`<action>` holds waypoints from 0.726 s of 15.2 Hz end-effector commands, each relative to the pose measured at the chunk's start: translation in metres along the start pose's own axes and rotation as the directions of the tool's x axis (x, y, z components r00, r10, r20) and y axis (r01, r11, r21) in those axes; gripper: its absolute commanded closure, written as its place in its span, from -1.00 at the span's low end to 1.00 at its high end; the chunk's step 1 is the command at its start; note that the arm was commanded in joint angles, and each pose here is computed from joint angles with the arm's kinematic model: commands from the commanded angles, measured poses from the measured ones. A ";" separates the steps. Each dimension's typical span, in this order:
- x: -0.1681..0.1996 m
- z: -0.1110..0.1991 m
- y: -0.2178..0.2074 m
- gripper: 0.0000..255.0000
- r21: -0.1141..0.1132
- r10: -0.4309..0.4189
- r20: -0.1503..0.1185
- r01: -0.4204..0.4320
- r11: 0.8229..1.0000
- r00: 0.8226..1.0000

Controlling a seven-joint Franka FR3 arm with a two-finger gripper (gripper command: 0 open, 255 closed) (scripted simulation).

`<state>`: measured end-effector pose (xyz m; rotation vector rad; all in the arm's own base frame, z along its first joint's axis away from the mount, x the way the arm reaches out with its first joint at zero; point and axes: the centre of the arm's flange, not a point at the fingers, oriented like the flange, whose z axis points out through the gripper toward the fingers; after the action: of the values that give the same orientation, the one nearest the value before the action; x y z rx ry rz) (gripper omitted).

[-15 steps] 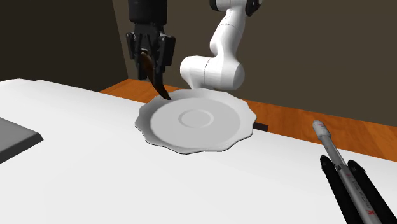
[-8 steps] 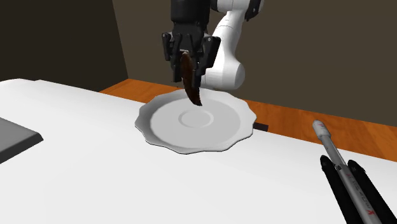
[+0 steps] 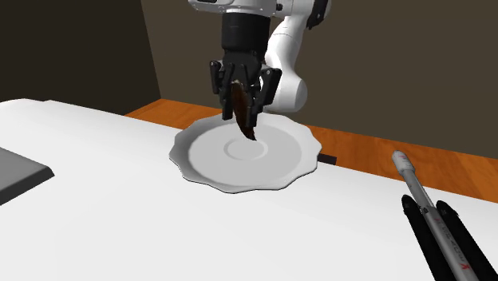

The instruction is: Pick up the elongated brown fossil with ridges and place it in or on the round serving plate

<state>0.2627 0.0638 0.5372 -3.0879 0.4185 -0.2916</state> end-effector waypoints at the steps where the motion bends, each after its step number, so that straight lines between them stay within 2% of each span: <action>1: -0.003 0.018 0.003 1.00 -0.007 0.000 0.023 0.000 1.000 1.000; 6: -0.008 0.045 0.004 1.00 -0.007 0.000 0.023 0.000 1.000 1.000; 11: -0.008 0.045 0.004 1.00 -0.008 0.000 0.023 0.000 1.000 1.000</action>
<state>0.2634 0.0619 0.4958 -3.0909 0.4195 -0.2755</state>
